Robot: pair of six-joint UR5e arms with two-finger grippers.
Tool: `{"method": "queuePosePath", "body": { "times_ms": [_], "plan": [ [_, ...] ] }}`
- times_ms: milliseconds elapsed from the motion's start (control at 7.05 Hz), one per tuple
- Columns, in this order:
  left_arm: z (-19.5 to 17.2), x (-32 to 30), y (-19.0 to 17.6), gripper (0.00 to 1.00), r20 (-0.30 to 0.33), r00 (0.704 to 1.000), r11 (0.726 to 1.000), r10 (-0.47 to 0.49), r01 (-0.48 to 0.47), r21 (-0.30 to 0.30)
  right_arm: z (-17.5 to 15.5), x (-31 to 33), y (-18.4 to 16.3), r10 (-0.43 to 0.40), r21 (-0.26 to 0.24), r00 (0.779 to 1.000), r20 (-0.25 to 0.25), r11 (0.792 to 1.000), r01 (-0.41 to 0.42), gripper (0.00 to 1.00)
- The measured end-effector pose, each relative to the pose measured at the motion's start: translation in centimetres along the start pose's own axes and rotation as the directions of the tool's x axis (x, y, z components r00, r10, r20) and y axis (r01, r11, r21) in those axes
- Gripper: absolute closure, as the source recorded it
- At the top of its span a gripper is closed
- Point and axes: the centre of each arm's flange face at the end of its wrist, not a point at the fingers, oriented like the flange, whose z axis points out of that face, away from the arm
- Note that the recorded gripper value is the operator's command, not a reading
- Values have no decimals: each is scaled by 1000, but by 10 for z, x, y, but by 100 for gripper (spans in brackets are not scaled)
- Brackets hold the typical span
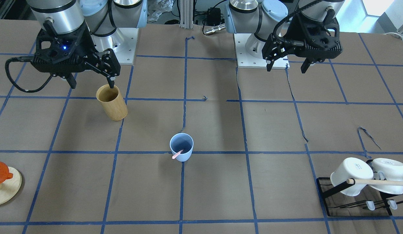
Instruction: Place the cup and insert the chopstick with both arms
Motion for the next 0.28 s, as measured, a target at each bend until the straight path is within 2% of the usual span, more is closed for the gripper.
{"method": "queuePosePath", "body": {
  "times_ms": [284],
  "plan": [
    [0,0,0,0,0,1000,1000,0,0,0,-1,0,1,6,0,1000,-3,1000,-6,0]
  ]
}}
